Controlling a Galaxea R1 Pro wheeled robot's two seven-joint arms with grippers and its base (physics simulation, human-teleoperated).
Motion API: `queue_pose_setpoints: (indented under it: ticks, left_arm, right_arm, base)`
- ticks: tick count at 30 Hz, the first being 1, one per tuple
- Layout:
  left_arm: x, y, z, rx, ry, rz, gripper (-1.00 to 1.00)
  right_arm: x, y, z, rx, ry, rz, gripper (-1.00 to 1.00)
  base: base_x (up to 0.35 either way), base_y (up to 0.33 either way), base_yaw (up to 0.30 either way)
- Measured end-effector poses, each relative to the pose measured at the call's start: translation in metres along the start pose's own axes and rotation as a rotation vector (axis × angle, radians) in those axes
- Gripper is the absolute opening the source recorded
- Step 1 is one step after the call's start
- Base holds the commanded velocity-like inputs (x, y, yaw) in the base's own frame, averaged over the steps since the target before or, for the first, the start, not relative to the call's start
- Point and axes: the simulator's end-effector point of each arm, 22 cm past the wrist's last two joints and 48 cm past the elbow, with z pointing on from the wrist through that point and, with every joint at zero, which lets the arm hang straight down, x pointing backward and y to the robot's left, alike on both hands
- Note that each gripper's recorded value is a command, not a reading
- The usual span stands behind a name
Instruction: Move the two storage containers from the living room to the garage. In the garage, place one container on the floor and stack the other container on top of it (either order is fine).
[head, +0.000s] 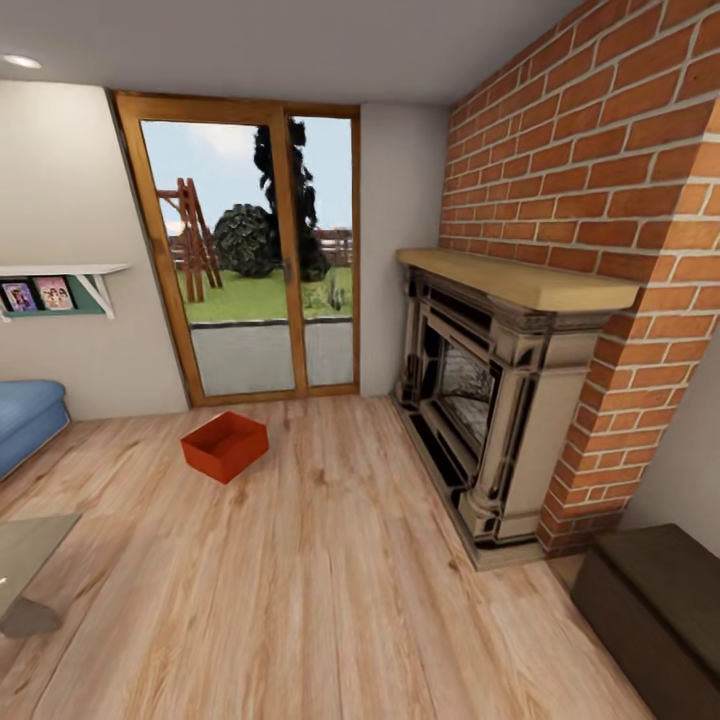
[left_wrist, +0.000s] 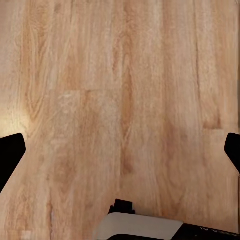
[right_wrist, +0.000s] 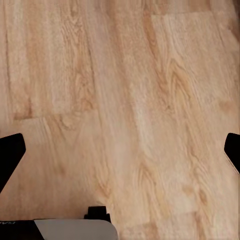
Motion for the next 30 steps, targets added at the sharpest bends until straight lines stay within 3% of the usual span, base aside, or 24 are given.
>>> queue_pose_setpoints:
  ticks: [10,30]
  left_arm:
    - [-0.0001,0.0,0.0,0.0,0.0,0.0,1.0]
    - [-0.0002,0.0014,0.0001,-0.002,0.0,-0.001,1.0]
  right_arm:
    - [0.0,0.0001,0.0,0.0,0.0,0.0,1.0]
    - [0.0,0.0002,0.0,-0.001,0.0,-0.001,1.0]
  base:
    - [0.323,-0.17,0.018]
    - [0.323,-0.155,0.247]
